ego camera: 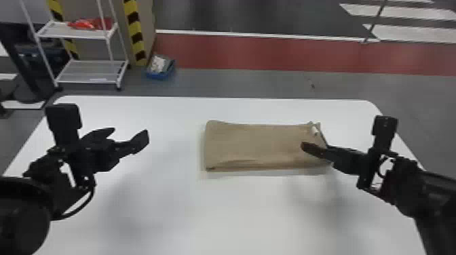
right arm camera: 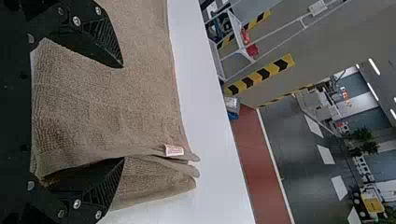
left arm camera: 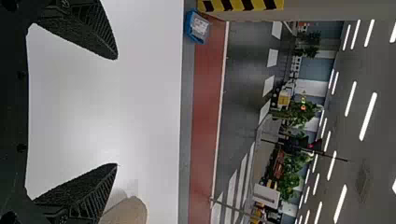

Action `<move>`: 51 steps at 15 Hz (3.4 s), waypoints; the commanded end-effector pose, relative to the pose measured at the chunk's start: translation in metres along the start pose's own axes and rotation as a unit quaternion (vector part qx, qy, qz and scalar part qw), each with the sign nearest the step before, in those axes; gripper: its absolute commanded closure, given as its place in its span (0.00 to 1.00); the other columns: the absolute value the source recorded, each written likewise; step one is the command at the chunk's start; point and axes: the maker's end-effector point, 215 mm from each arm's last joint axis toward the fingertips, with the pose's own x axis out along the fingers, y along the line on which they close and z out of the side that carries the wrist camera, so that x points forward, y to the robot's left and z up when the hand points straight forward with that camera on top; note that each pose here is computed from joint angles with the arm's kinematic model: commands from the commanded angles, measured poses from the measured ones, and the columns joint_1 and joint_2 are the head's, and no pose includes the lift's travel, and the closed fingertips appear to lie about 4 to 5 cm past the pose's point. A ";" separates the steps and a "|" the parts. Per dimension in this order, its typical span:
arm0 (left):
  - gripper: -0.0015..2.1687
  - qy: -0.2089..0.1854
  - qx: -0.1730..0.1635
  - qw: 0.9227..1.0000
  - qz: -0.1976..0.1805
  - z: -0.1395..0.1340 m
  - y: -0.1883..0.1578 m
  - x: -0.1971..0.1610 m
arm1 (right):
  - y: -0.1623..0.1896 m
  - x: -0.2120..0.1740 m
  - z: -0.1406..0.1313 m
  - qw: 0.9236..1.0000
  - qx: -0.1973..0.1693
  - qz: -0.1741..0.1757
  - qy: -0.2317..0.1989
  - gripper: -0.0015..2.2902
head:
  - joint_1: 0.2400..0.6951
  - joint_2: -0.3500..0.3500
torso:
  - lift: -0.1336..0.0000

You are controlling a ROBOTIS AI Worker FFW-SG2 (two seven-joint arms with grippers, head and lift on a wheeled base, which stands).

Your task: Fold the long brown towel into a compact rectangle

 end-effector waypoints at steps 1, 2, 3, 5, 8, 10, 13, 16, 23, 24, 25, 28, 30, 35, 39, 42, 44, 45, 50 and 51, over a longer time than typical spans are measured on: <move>0.03 0.001 0.001 1.000 0.000 0.000 -0.002 0.001 | 0.018 0.008 -0.005 1.000 0.000 0.015 0.006 0.10 | 1.00 0.40 | 0.08; 0.03 0.001 0.001 1.000 -0.001 0.000 -0.002 0.002 | 0.028 0.012 -0.005 1.000 0.001 0.024 0.006 0.10 | 1.00 0.42 | 0.08; 0.03 0.000 0.000 1.000 -0.001 0.001 -0.003 0.002 | 0.038 0.016 -0.008 0.999 0.003 0.033 0.009 0.10 | 1.00 0.43 | 0.08; 0.03 0.000 0.001 1.000 -0.002 0.001 -0.004 0.002 | 0.054 0.020 -0.009 0.999 0.004 0.046 0.008 0.10 | 1.00 0.45 | 0.08; 0.03 -0.001 0.001 1.000 -0.001 0.002 -0.003 0.002 | 0.068 0.019 0.002 0.998 -0.001 0.060 -0.003 0.10 | 1.00 0.48 | 0.08; 0.03 -0.001 0.001 1.000 -0.001 0.002 -0.003 0.002 | 0.068 0.012 0.012 0.998 -0.005 0.064 -0.016 0.10 | 1.00 0.49 | 0.08; 0.03 -0.001 0.000 1.000 -0.001 0.001 -0.002 0.002 | 0.060 -0.001 0.034 0.998 -0.012 0.056 -0.040 0.09 | 1.00 0.49 | 0.08; 0.03 -0.001 0.001 1.000 -0.005 0.001 -0.005 0.003 | 0.054 -0.001 0.038 0.998 -0.019 0.039 -0.037 0.10 | 1.00 0.47 | 0.08; 0.03 -0.004 0.002 1.000 -0.007 -0.002 0.001 0.001 | 0.020 0.038 0.047 0.999 -0.052 -0.014 0.009 0.15 | 1.00 0.44 | 0.08; 0.03 -0.004 0.001 1.000 -0.005 -0.003 0.004 0.001 | 0.021 0.041 0.043 0.998 -0.052 -0.011 0.015 0.15 | 1.00 0.44 | 0.08; 0.03 -0.005 0.001 1.000 -0.005 -0.003 0.004 0.001 | 0.024 0.043 0.041 0.998 -0.055 -0.009 0.018 0.15 | 1.00 0.45 | 0.08; 0.03 -0.008 -0.001 1.000 -0.006 -0.002 0.003 0.001 | 0.024 0.043 0.034 0.998 -0.057 -0.006 0.027 0.15 | 1.00 0.46 | 0.08; 0.03 -0.011 -0.001 1.000 -0.009 0.000 0.001 0.002 | 0.021 0.043 0.027 0.998 -0.058 -0.005 0.038 0.15 | 1.00 0.46 | 0.08; 0.03 -0.012 -0.002 1.000 -0.011 0.001 -0.001 0.002 | 0.010 0.041 0.014 0.996 -0.058 -0.012 0.061 0.16 | 1.00 0.45 | 0.08; 0.03 -0.018 -0.003 1.000 -0.009 0.004 0.002 0.001 | 0.008 0.036 -0.003 0.995 -0.049 -0.008 0.082 0.16 | 1.00 0.44 | 0.08; 0.03 -0.018 -0.005 1.000 -0.012 0.004 -0.002 0.002 | 0.014 0.034 0.001 0.996 -0.046 -0.005 0.080 0.16 | 1.00 0.45 | 0.08; 0.03 -0.018 -0.005 1.000 -0.013 0.004 -0.003 0.002 | 0.019 0.037 0.007 0.996 -0.052 -0.003 0.078 0.16 | 1.00 0.44 | 0.08; 0.03 -0.019 -0.005 1.000 -0.013 0.005 -0.001 0.001 | 0.021 0.038 0.009 0.996 -0.054 -0.002 0.077 0.18 | 1.00 0.44 | 0.08; 0.03 -0.021 -0.005 1.000 -0.013 0.008 0.000 0.000 | 0.022 0.041 0.012 0.995 -0.056 -0.006 0.088 0.22 | 1.00 0.46 | 0.08; 0.03 -0.021 -0.005 1.000 -0.014 0.008 -0.001 0.000 | 0.022 0.040 0.008 0.994 -0.052 -0.007 0.094 0.22 | 1.00 0.46 | 0.08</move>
